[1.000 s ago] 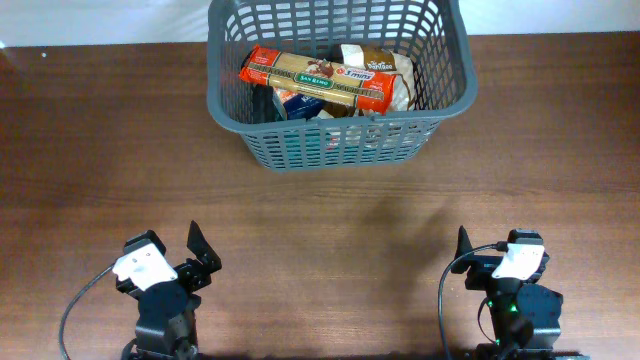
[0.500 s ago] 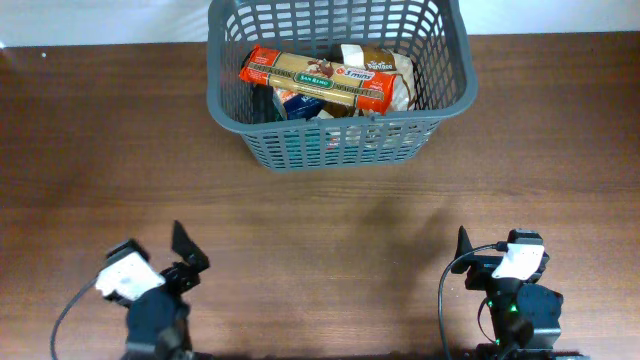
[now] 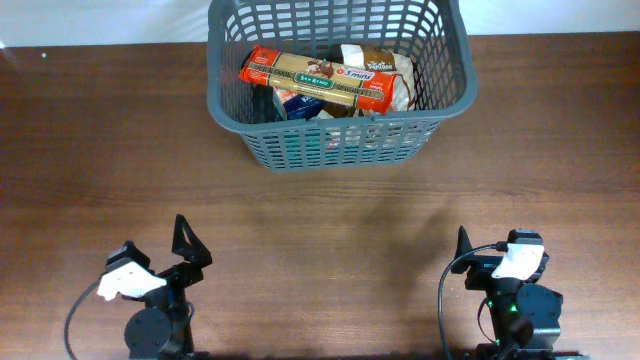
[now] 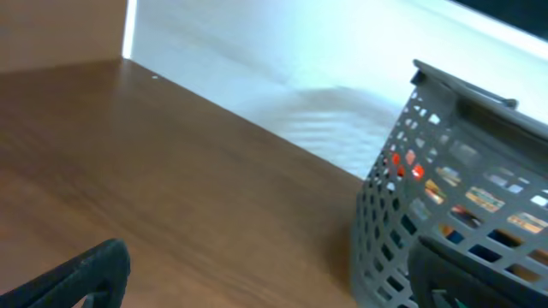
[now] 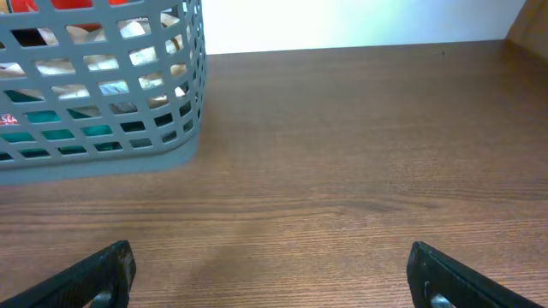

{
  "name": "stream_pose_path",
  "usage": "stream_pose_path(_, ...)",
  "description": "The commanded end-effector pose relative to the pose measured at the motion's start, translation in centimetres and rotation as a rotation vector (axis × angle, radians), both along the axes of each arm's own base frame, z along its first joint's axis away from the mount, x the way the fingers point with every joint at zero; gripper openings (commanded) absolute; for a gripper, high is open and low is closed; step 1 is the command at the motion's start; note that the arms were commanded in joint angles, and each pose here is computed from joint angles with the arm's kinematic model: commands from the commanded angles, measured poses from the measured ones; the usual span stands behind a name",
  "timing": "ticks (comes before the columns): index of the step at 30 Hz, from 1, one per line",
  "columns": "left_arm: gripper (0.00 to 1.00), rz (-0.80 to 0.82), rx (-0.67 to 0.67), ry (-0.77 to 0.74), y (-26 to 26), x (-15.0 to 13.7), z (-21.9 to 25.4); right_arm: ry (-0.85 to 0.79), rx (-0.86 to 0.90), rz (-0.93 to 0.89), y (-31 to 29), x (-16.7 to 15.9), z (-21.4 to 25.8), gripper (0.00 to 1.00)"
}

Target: Pack container

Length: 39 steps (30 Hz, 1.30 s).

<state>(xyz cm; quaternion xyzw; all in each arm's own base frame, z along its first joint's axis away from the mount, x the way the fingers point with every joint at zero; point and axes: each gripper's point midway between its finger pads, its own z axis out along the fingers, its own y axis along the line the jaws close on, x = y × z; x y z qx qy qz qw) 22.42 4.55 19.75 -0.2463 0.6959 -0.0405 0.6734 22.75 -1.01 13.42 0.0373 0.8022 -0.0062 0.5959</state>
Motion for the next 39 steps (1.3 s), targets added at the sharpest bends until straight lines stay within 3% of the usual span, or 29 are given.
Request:
stream_pose_path(1, 0.99, -0.054, -0.011, 0.001, -0.8, 0.7, -1.4, -0.006, 0.001, 0.011, 0.2, 0.1, -0.2, 0.99)
stream_pose_path(10, 0.99, -0.058, -0.017, 0.037, -0.6, 1.3, -4.2, -0.006, 0.001, 0.011, 0.2, 0.1, -0.2, 0.99)
stream_pose_path(17, 0.99, -0.073, 0.007, -0.030, -0.8, 1.8, -3.6, -0.006, 0.001, 0.011, 0.2, 0.1, -0.2, 0.99)
stream_pose_path(39, 0.99, -0.064, 0.007, -0.030, -0.6, 1.8, -3.6, -0.006, 0.001, 0.011, 0.2, 0.1, -0.2, 0.99)
